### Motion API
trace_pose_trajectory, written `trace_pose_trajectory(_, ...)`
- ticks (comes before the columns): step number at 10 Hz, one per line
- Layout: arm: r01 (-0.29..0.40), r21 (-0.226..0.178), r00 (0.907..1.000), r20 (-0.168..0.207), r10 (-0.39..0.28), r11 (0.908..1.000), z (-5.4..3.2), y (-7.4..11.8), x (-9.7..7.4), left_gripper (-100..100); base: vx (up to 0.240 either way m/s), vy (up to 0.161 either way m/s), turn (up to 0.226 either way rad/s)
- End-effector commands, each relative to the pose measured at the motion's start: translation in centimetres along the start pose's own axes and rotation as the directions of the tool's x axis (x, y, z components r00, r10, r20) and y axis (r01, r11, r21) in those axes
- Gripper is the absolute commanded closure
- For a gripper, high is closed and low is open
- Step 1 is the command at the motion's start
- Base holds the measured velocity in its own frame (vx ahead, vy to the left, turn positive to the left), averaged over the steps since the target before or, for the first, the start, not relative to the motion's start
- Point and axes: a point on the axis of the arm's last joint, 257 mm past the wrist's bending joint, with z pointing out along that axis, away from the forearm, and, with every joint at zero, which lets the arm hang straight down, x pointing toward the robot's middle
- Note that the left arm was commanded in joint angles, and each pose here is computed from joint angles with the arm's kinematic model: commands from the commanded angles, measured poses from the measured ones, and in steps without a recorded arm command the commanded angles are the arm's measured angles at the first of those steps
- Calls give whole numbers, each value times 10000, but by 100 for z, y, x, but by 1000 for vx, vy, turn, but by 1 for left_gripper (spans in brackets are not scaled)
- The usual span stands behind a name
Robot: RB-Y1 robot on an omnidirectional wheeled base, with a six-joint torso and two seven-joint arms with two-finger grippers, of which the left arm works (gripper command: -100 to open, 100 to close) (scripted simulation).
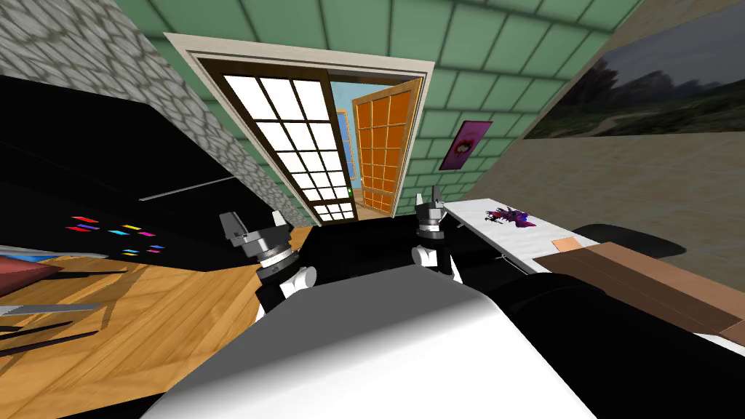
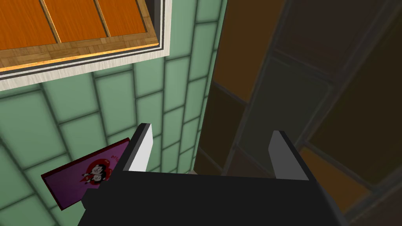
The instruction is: Push the door open
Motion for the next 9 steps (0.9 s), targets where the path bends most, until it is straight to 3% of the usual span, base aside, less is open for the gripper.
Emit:
trace_pose_trajectory(1, 427, -193, 9991, -56, -428, 9989, -62, 96, -9, -100, 88, -17, -121)
trace_pose_trajectory(6, 1614, -738, 9869, 41, -1616, 9841, -257, 358, -67, -100, 151, 11, -129)
trace_pose_trajectory(9, 2502, -1122, 9682, 311, -2482, 9617, -427, 549, -133, -100, 165, 12, -143)
